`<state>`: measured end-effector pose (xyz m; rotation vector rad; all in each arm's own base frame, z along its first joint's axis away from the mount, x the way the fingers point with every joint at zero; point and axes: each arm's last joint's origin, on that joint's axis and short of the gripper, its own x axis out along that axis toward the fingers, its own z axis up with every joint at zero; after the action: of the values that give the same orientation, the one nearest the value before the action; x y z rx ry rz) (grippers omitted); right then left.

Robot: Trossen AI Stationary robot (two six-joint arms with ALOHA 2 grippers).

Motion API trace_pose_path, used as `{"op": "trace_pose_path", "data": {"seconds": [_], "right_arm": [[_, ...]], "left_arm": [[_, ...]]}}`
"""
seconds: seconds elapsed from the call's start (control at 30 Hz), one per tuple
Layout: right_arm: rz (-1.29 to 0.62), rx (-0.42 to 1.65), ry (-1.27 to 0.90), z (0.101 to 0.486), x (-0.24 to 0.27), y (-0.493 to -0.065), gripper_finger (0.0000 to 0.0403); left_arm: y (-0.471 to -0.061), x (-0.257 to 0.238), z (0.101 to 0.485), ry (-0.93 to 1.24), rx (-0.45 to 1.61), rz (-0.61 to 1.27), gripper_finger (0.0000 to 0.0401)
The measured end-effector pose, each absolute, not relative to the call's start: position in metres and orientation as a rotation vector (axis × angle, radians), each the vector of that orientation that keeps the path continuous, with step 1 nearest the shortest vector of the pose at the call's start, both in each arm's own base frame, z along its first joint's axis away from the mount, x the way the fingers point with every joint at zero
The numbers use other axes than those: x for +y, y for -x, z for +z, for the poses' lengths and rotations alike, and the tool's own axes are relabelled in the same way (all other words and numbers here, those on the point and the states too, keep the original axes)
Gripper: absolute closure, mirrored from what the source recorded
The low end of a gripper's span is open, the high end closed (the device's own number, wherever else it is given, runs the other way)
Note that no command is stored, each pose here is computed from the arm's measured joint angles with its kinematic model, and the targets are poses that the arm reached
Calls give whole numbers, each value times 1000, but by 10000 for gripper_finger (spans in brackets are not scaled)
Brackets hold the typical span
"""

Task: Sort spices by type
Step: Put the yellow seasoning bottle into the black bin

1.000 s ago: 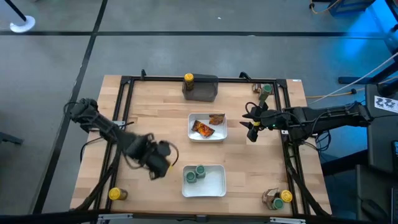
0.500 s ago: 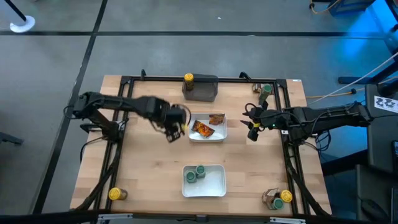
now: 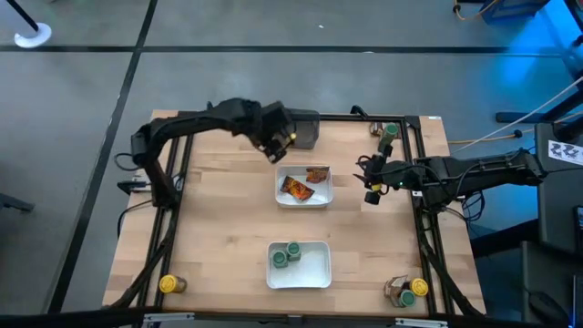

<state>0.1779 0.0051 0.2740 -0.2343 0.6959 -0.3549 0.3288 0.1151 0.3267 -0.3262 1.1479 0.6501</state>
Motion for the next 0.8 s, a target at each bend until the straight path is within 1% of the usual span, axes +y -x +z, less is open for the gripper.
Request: {"op": "trace_pose_path", "data": {"seconds": [0.27,0.43,0.57,0.67,0.8], "right_arm": [[-390,697,282,275,4,-178,240],[-389,697,281,275,4,-178,240],[-389,697,281,275,4,-178,240],[-389,698,281,275,4,-178,240],[-389,697,281,275,4,-178,240]], "left_arm": [[-355,163,328,295,1158,673,187],[-373,191,320,271,1156,677,187],[-381,207,301,255,1211,670,187],[-381,213,283,267,1296,667,187],[-384,219,266,268,1359,657,187]]}}
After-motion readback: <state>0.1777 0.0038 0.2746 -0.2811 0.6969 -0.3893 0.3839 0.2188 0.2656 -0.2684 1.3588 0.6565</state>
